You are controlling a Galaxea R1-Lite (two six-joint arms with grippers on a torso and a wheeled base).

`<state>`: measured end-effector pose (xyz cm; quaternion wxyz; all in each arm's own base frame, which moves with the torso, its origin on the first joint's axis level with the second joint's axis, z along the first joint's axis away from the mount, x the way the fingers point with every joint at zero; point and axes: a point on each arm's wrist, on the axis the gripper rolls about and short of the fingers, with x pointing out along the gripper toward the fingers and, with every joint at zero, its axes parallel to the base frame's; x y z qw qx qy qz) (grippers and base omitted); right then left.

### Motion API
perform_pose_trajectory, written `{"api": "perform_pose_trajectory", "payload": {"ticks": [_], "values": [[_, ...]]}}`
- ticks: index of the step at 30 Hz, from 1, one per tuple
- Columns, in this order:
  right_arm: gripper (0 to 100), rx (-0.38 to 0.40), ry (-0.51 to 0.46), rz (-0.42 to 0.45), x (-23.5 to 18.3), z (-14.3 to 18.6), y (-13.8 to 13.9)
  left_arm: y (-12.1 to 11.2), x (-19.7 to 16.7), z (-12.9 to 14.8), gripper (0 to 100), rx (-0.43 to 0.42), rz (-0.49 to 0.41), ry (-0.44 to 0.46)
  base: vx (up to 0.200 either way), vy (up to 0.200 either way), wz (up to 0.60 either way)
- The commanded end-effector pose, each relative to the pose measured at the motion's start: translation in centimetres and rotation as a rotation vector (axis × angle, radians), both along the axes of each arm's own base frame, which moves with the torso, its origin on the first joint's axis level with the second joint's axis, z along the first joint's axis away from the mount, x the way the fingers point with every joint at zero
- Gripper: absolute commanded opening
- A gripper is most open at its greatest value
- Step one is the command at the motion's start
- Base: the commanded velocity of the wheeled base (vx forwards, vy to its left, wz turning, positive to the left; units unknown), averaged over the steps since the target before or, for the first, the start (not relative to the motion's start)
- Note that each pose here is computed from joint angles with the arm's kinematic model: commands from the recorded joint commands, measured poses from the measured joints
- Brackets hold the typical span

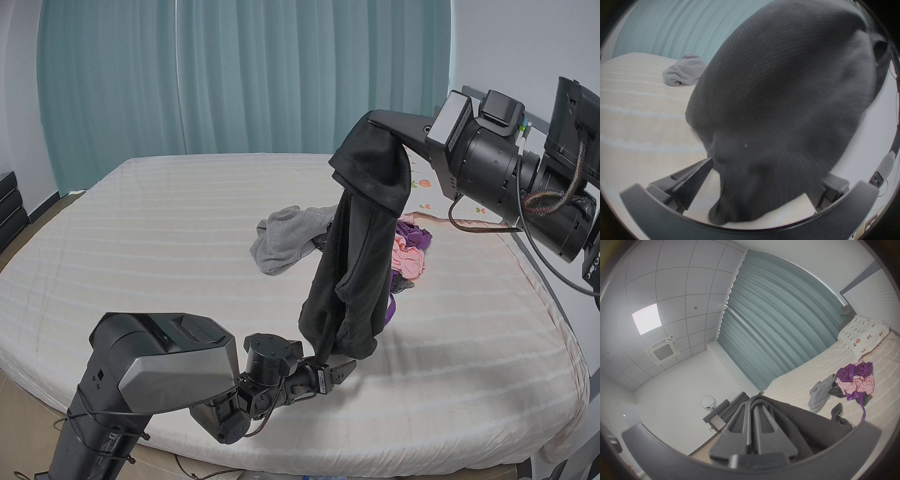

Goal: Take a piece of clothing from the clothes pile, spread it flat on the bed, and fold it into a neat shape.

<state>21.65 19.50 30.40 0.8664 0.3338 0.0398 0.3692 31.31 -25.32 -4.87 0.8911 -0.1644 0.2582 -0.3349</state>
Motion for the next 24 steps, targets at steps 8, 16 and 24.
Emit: {"api": "perform_pose_trajectory", "payload": {"ticks": [8, 16, 24], "values": [[0, -0.012, 0.011, -0.029, 0.9, -0.5, -0.7, 0.8, 0.9, -0.7, 0, 0.02, 0.095, 0.012, 0.0, 0.0, 0.0], [0, -0.067, 0.085, -0.104, 3.8, -3.2, -1.7, 6.2, 0.6, 5.5, 0, 0.036, 0.208, 0.048, 0.0, 0.0, 0.0], [0, -0.117, 0.174, -0.17, 7.7, -6.8, -2.0, 10.0, 0.4, 15.5, 0, -0.105, 0.339, 0.074, 0.0, 0.0, 0.0]]}}
